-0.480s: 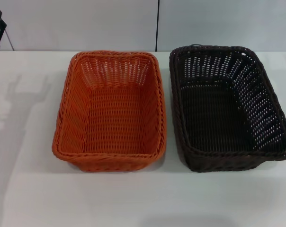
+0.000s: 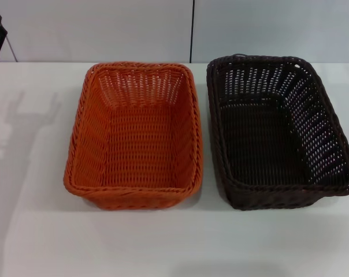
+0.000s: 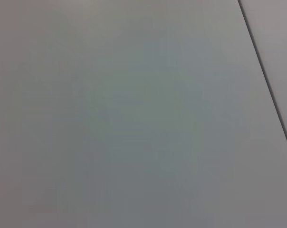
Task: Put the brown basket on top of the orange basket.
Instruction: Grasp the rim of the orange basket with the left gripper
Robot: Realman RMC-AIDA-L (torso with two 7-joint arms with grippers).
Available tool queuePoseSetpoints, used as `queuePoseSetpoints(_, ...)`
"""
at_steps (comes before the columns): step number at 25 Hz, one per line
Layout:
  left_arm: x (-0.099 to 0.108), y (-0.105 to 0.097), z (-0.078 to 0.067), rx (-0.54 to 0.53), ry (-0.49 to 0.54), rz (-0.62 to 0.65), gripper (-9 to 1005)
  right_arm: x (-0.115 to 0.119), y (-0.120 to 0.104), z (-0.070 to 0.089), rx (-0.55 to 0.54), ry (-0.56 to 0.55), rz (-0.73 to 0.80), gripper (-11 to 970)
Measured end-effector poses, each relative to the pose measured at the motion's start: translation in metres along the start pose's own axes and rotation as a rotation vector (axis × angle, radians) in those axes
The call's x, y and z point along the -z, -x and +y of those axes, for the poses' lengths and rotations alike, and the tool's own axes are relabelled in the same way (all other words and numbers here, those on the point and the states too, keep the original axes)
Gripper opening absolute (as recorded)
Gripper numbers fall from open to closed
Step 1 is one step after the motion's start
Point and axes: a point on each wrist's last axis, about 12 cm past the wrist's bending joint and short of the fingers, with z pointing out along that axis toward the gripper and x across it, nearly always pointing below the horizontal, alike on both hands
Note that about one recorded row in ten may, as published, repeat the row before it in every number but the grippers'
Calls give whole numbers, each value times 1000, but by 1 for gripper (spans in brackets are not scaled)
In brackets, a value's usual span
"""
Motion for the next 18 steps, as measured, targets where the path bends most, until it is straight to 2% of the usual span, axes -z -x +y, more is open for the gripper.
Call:
queuePoseSetpoints(11,-8,-6,-1,-13,18,59,819,-3,1,3,-5,7,-3,617)
queuePoseSetpoints(18,-12,-6,1,91,7,72,818,-3,1,4,-7,8,-3,617)
